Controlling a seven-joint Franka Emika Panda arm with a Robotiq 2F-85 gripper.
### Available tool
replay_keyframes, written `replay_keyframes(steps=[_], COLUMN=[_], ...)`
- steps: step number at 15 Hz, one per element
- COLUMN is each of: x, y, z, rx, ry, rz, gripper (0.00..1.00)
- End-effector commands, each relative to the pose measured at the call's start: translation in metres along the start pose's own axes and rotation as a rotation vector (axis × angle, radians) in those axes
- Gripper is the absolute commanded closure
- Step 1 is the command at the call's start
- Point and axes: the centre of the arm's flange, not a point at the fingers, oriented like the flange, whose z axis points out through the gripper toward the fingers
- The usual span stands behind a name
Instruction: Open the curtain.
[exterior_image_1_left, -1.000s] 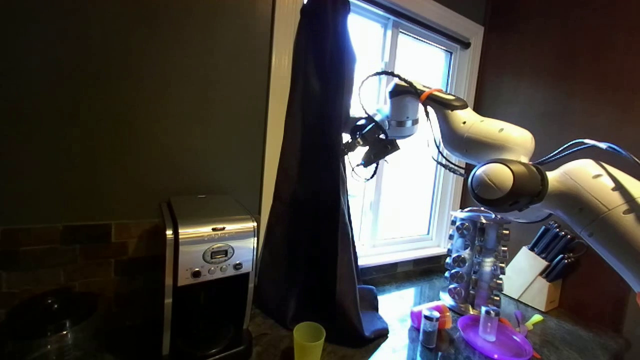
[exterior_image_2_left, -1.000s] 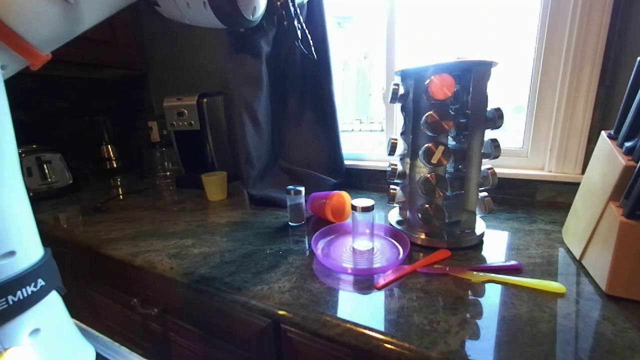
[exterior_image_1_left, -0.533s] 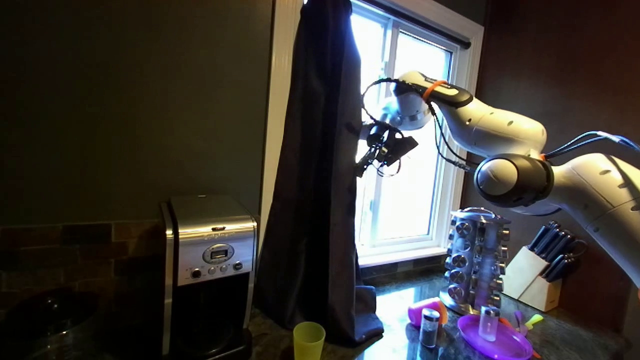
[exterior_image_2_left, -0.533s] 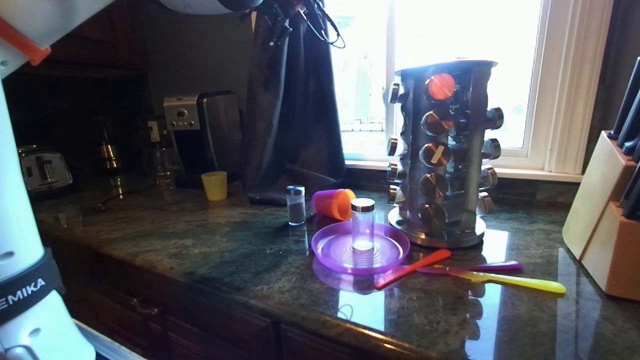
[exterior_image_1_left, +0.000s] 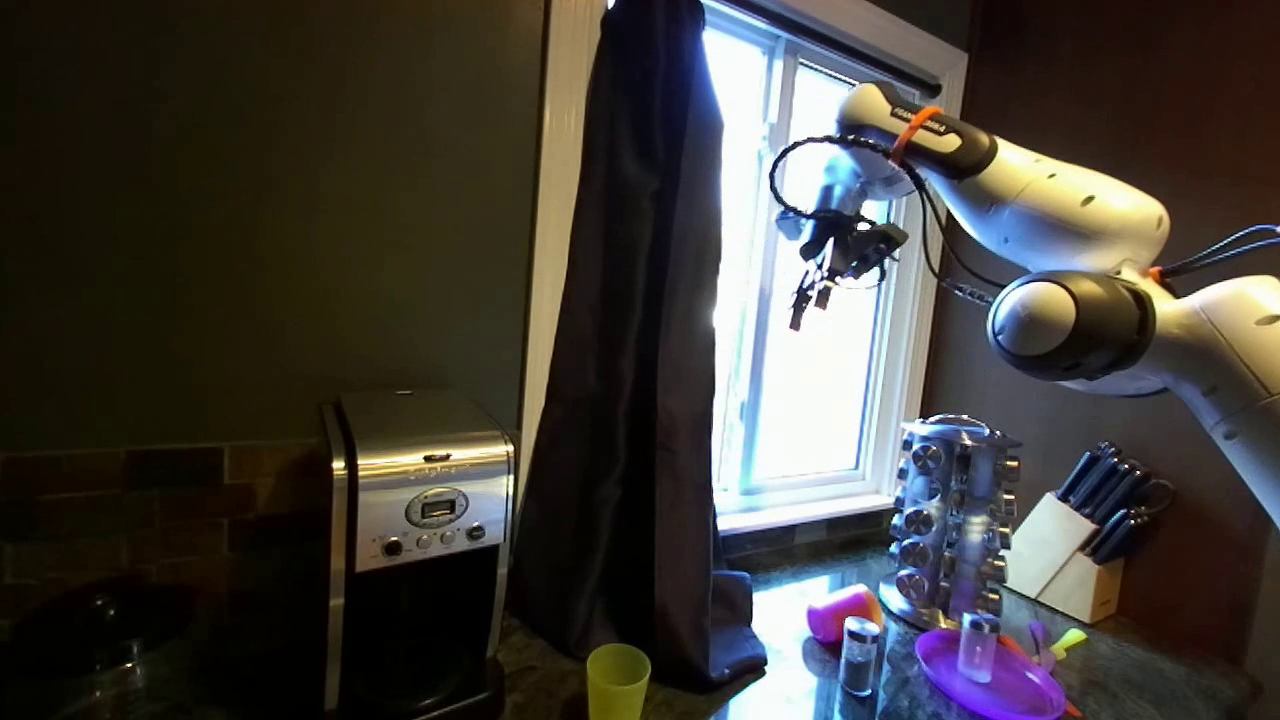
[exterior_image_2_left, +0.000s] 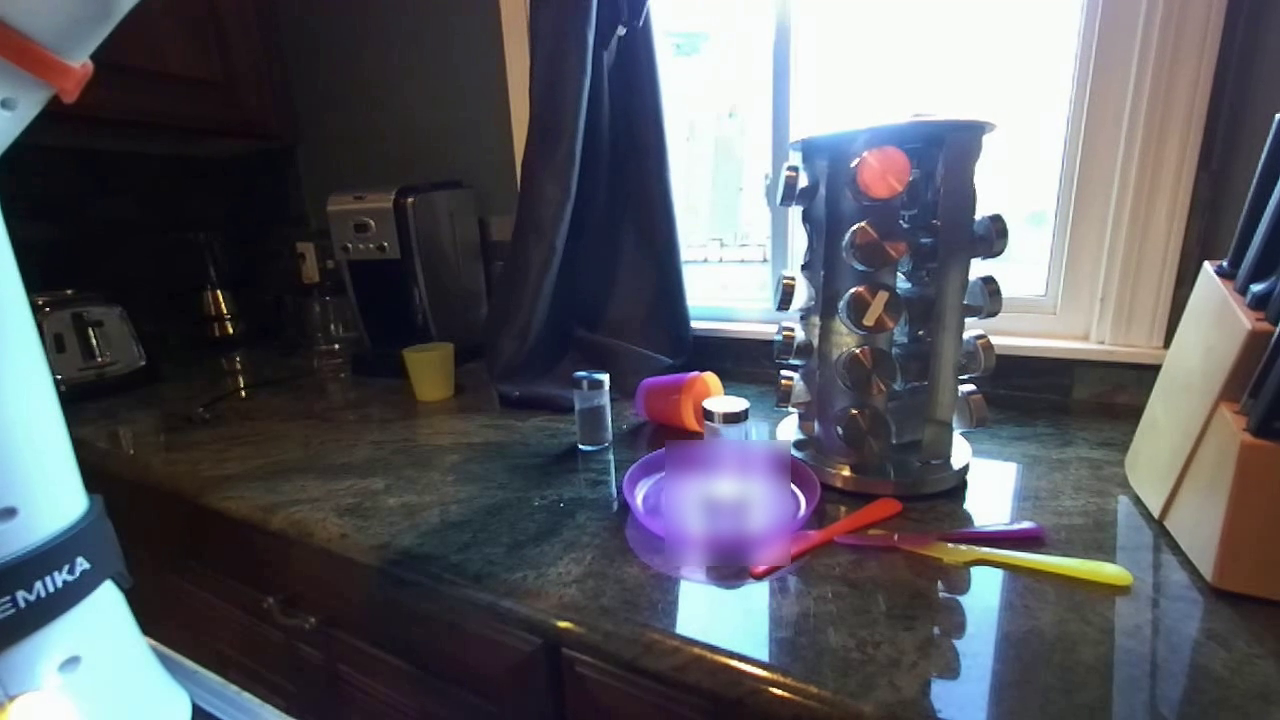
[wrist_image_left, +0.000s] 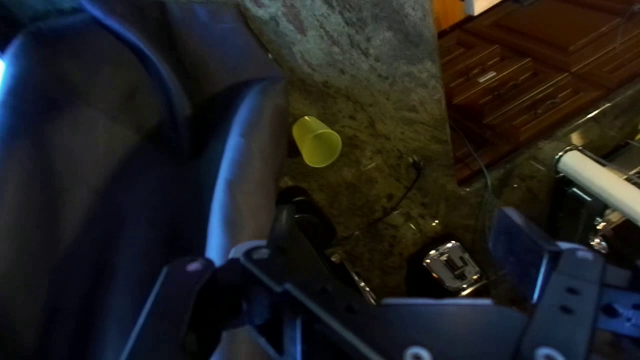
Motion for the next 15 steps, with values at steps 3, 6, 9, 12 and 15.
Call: replay_keyframes(steps=[3, 6, 9, 12, 15], x=[-0.072, -0.092, -0.102, -0.085, -0.086], y=[-0.057, -0.078, -0.094, -0.076, -0.077], z=[-0.046, -0.074, -0.105, -0.151, -0.152], rx=[-0.293, -0.449, -0.613, -0.582, -0.588], ry=[-0.026, -0.004, 0.034, 0.045, 0.046], rz=[0.123, 0.208, 0.257, 0.228, 0.233], gripper=[0.00, 0.00, 0.00, 0.00, 0.00])
